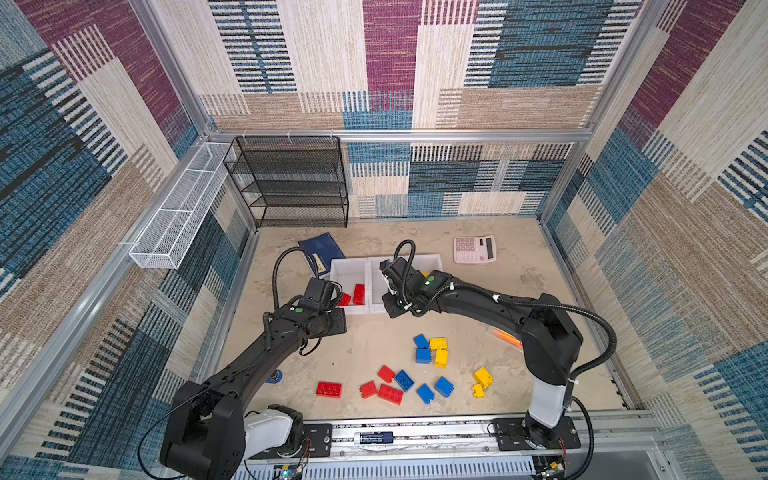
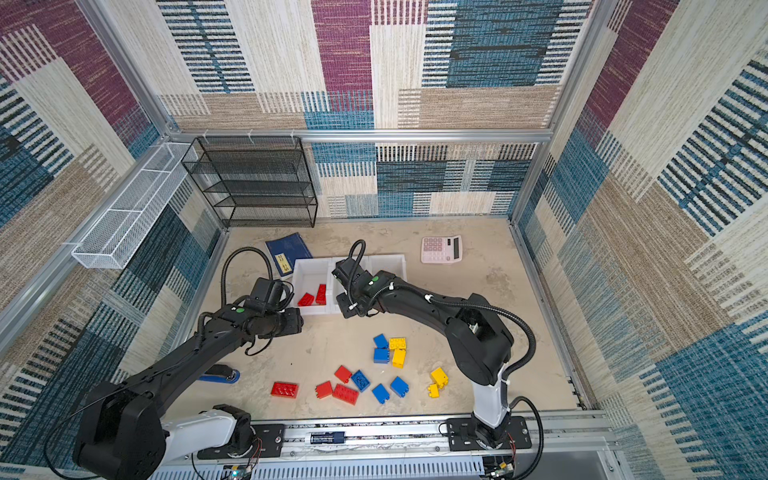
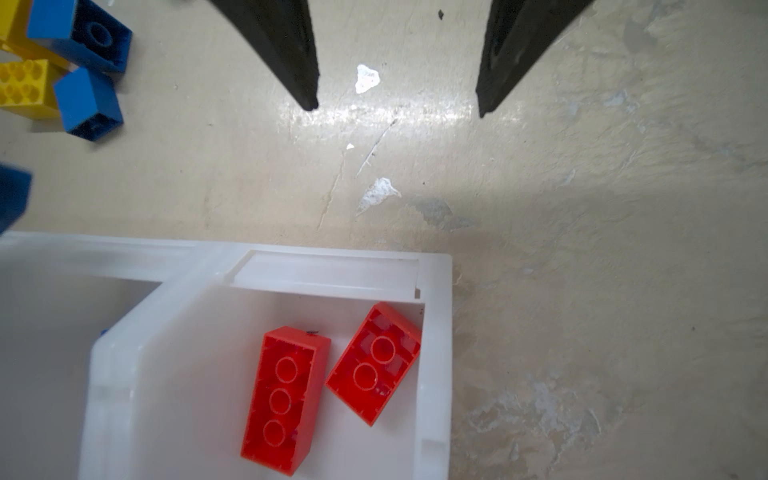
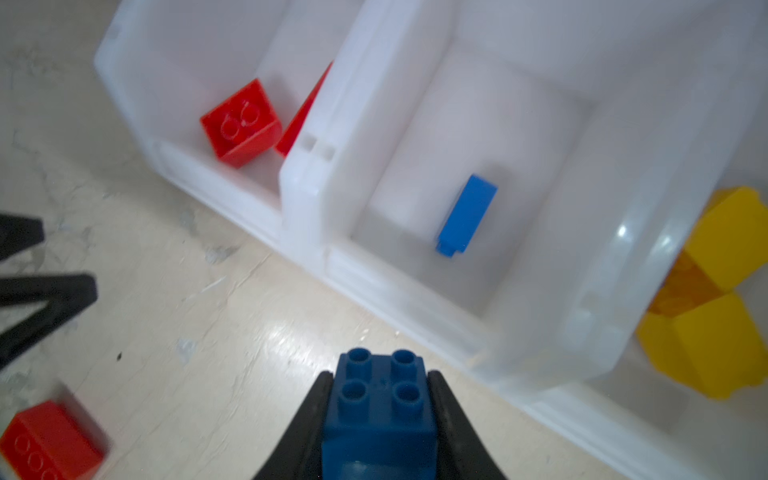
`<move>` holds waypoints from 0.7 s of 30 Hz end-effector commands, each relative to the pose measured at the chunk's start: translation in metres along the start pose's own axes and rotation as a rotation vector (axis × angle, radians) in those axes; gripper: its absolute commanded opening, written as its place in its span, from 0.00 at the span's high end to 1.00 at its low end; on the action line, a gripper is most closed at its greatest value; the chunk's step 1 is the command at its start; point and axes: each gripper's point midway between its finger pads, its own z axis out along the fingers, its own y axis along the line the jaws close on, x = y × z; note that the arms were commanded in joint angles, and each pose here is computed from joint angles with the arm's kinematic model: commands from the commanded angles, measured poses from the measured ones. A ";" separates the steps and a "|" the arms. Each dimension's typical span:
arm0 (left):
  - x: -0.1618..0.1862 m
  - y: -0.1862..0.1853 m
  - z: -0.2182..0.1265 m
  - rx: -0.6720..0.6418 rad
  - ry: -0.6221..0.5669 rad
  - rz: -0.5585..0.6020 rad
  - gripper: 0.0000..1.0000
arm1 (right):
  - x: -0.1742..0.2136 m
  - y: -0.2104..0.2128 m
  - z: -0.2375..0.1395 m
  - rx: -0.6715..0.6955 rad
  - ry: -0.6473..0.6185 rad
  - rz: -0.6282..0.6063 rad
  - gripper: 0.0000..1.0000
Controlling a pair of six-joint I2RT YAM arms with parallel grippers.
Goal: Sort the legos into containers by color
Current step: 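Drop the blue brick in the middle compartment while the left gripper reaches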
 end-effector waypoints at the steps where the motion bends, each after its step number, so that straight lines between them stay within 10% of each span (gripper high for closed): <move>1: 0.006 -0.002 0.001 0.023 0.009 -0.035 0.36 | -0.016 -0.012 0.011 0.045 -0.010 0.002 0.68; 9: 0.010 -0.005 -0.001 0.049 0.013 -0.035 0.36 | -0.035 -0.007 0.018 0.032 -0.035 0.038 0.35; 21: 0.019 -0.029 -0.005 0.147 0.018 0.042 0.36 | -0.033 -0.015 -0.027 -0.005 -0.117 0.113 0.32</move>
